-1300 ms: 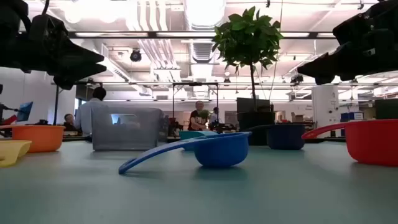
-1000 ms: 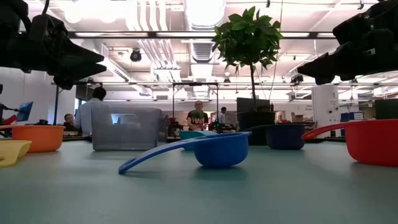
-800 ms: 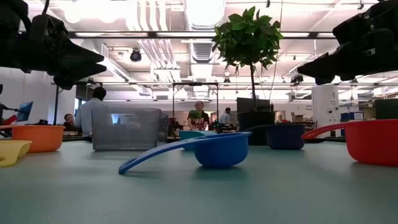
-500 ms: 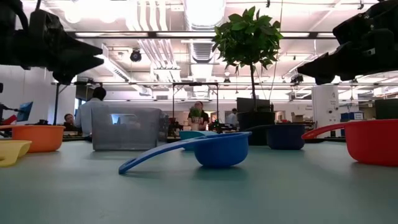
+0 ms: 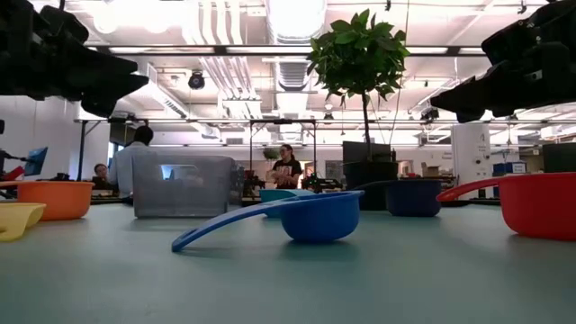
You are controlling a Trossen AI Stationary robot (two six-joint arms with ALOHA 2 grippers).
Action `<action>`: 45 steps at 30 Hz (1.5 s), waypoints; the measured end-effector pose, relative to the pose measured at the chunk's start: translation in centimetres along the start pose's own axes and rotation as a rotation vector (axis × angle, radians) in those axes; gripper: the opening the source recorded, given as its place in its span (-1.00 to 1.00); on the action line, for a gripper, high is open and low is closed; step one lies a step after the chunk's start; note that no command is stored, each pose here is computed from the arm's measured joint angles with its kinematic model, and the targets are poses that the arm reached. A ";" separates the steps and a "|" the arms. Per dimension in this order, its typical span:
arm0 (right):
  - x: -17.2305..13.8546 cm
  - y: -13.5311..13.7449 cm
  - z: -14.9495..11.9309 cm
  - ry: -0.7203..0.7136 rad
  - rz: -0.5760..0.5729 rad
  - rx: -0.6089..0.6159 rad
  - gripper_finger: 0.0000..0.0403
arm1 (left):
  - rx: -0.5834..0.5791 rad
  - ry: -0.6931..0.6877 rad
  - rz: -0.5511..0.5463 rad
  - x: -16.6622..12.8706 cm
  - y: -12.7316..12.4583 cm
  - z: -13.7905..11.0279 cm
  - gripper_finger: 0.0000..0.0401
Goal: Nest measuring cups in basket
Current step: Stack the orange measuring cup on top of the violet measuring cup
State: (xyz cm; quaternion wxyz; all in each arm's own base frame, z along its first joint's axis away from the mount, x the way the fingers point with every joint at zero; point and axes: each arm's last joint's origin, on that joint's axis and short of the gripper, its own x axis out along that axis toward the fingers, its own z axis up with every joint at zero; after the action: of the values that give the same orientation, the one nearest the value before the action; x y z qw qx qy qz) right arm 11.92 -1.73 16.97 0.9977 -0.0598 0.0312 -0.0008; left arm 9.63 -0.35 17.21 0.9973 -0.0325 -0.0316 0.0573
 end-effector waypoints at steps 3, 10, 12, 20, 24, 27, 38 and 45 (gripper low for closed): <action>0.0 0.0 0.0 0.001 0.000 0.000 -0.40 | -0.013 0.000 0.000 0.0 0.0 0.0 -0.13; 0.0 0.0 0.0 0.000 0.000 0.000 -0.40 | -0.014 -0.005 0.000 0.0 0.0 0.0 -0.13; 0.0 0.0 0.0 0.001 0.000 0.000 -0.40 | -0.014 -0.006 0.000 0.0 0.0 0.0 -0.13; 0.0 0.0 0.0 0.001 0.000 0.000 -0.40 | -0.013 -0.001 0.000 0.0 0.0 0.0 -0.13; 0.0 0.0 0.0 0.001 0.000 0.000 -0.40 | -0.013 0.000 0.000 0.1 0.0 0.0 -0.13; 0.0 0.0 0.0 0.001 0.000 0.000 -0.40 | -0.013 0.000 0.000 0.1 0.0 0.0 -0.13; 0.0 0.0 0.0 0.001 0.000 0.000 -0.40 | -0.013 -0.002 0.001 0.0 0.0 0.0 -0.13; 0.0 0.0 0.1 -0.006 0.001 0.146 -0.40 | -0.108 -0.116 -0.010 0.0 -0.1 1.2 -0.13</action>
State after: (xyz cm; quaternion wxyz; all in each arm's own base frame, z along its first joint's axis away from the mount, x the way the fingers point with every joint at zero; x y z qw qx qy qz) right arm 11.93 -1.73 17.03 0.9995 0.0129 0.0281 -0.0024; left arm 9.52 -0.33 18.45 0.9909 -0.0825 -0.0927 0.0520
